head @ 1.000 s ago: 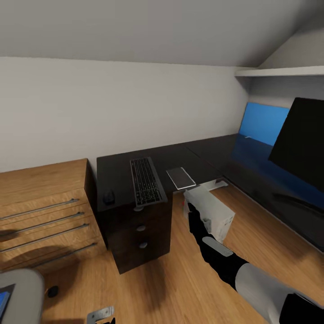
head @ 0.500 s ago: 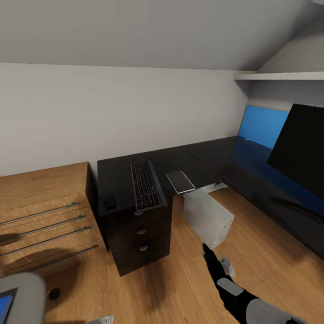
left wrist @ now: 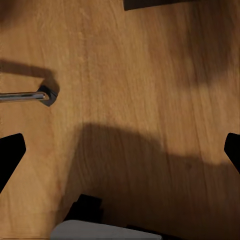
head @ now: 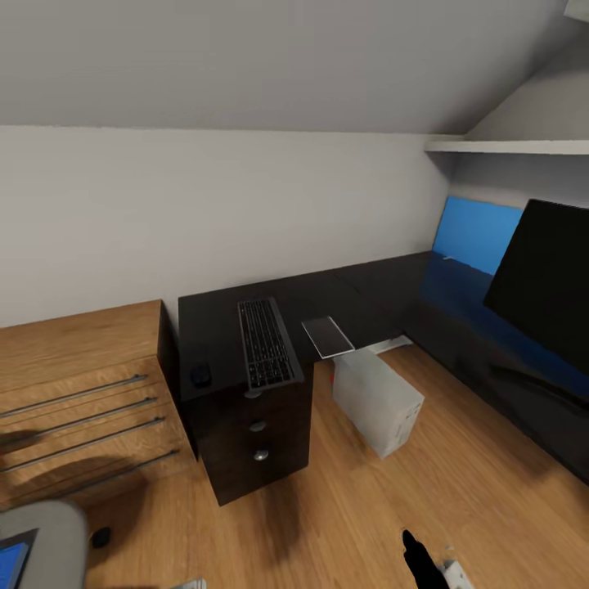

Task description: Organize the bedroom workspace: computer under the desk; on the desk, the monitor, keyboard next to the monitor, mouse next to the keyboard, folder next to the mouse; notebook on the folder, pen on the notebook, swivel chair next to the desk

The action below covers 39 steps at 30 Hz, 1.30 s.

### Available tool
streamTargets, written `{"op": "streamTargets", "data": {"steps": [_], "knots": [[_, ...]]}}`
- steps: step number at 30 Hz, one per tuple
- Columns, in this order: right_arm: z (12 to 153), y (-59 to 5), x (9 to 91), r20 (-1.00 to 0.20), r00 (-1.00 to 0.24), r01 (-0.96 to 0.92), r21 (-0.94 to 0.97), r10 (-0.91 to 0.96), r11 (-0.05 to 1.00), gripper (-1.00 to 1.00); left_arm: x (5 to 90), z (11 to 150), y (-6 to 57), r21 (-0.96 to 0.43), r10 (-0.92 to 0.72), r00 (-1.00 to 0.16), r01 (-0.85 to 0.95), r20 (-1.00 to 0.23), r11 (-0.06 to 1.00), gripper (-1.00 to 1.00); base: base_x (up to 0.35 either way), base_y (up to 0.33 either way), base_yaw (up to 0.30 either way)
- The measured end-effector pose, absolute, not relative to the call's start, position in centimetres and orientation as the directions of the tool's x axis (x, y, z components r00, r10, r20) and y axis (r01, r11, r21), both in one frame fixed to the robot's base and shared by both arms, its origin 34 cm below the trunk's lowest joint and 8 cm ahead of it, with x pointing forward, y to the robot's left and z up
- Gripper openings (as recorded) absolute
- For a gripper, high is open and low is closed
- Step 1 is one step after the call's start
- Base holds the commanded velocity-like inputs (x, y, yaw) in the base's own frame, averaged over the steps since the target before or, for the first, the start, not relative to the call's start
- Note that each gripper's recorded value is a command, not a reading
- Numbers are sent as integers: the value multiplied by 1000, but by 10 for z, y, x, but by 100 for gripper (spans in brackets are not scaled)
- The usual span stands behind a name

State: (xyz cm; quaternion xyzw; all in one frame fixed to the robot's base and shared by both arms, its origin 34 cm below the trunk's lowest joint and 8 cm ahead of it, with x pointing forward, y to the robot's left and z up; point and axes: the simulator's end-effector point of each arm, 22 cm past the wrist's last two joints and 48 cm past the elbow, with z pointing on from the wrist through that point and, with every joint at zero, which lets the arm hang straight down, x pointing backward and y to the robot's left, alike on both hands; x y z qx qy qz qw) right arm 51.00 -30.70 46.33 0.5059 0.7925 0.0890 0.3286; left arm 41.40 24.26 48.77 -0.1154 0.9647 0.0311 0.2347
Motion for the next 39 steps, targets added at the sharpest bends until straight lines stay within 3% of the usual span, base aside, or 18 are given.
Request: {"op": "streamTargets", "data": {"steps": [10,39], "knots": [[459,-312,452,-414,-306,782,404,857,474,100,401,496,249,26,-200,-880,-233,-431,972,100,0,0,0],[507,-311,448,-411,-310,785,398,857,474,100,402,544,253,36,-196,-882,-234,-429,972,100,0,0,0]]}}
